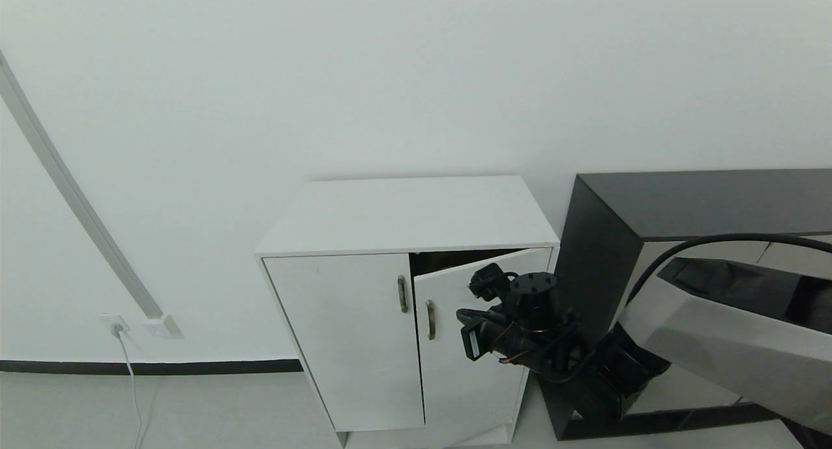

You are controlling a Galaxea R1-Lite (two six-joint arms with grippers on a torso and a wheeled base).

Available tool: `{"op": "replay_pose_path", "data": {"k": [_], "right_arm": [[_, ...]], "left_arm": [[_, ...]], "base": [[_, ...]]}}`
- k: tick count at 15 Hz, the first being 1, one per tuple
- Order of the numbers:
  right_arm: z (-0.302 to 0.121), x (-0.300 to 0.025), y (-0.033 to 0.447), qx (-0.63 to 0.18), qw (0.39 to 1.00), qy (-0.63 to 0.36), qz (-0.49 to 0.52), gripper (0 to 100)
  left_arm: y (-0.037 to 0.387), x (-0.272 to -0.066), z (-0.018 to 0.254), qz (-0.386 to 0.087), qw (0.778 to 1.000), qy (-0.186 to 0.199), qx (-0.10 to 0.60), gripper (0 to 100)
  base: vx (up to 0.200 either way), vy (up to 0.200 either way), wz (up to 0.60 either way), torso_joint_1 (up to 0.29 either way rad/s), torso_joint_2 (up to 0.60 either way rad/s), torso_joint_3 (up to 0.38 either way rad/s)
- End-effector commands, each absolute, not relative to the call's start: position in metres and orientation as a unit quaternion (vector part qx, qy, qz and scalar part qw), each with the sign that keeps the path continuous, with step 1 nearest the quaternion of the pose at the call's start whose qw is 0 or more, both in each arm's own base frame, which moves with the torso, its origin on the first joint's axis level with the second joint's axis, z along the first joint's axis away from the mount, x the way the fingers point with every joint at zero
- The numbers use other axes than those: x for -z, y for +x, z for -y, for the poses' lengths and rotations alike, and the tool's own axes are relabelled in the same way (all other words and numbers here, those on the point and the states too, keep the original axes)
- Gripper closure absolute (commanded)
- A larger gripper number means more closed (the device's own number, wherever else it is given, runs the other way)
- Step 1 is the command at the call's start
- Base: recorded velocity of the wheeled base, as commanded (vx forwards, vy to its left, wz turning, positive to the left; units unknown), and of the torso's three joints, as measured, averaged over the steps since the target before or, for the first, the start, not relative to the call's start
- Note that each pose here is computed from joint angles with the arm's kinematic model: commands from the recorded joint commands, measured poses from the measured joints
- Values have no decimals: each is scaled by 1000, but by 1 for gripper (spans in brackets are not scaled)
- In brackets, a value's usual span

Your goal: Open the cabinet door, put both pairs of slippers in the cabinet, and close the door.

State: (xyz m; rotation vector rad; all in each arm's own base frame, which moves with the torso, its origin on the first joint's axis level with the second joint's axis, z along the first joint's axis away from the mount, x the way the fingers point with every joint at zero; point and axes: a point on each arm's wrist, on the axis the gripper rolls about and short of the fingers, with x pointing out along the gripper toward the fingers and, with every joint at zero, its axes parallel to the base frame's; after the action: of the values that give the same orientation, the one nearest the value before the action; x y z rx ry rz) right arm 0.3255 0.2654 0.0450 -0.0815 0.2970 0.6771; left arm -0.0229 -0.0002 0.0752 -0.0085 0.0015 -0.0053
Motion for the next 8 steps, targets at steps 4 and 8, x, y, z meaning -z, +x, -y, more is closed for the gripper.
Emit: {"op": "replay_pose_path", "data": {"k": [4, 8], "right_arm": [[-267, -37, 346, -319, 937, -35, -136, 100], [-264, -32, 362, -307, 941, -34, -138, 100]], "left_arm": [[-23, -75, 0, -2, 1000, -5, 2, 100], [-23, -75, 0, -2, 1000, -5, 2, 100]], "base": [[0, 0, 0, 0, 0, 0], [0, 0, 0, 0, 0, 0]]}}
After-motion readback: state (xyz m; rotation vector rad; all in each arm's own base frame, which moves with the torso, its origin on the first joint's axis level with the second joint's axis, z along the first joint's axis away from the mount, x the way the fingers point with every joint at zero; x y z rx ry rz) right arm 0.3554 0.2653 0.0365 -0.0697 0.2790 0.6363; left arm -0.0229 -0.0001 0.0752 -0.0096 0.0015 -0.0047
